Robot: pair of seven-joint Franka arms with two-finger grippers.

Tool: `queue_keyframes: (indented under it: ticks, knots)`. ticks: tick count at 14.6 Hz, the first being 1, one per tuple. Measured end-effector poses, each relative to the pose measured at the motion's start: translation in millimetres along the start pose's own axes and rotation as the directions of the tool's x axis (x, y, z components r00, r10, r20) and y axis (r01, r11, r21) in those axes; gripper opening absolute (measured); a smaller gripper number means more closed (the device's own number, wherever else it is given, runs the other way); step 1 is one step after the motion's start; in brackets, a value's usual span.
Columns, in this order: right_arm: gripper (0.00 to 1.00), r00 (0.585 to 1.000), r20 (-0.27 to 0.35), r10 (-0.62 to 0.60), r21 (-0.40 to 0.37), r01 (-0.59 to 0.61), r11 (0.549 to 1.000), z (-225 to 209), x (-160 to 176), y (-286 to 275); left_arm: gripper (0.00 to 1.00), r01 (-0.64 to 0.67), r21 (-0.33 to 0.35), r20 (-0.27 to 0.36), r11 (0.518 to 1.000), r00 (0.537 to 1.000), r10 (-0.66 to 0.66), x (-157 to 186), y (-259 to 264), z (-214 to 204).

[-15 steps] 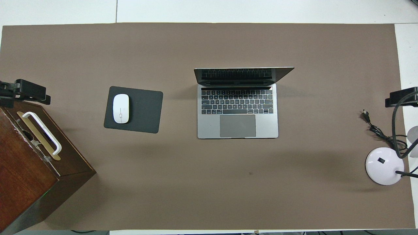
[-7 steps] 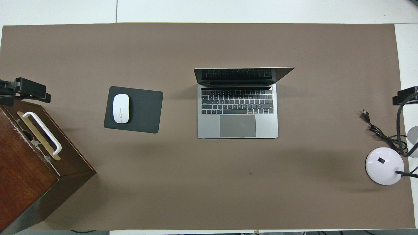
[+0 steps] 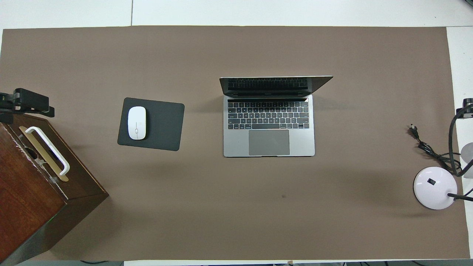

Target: Close laptop with both arms

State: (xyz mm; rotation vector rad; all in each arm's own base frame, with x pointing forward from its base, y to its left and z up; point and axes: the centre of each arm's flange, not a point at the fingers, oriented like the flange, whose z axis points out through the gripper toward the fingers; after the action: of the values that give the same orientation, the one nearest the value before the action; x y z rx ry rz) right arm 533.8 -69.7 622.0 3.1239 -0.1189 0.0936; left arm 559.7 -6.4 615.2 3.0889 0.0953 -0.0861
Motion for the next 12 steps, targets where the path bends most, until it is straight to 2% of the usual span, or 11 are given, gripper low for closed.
queue_keyframes:
  ticks: [4, 5, 7, 12]
  knots:
    - [0.01, 0.997, -0.068, -0.031, -0.006, 0.031, 1.0, -3, 8, 1, 1.0, 0.0, -0.001, -0.017, 1.0, 1.0, 0.0, 1, 1, -1]
    - [0.01, 0.996, -0.083, -0.036, -0.007, 0.036, 0.999, -3, 10, 2, 0.93, 0.001, -0.001, -0.021, 1.0, 1.0, -0.001, 2, 1, -1]
    - [0.01, 0.992, -0.119, -0.047, -0.013, 0.046, 0.999, -2, 18, 2, 0.65, 0.001, -0.002, -0.027, 1.0, 1.0, -0.001, 3, 2, 0]
    - [0.01, 0.97, -0.223, -0.098, -0.035, 0.093, 0.995, 13, 61, -9, 0.08, 0.003, -0.002, -0.029, 1.0, 1.0, -0.003, 3, 4, -1]
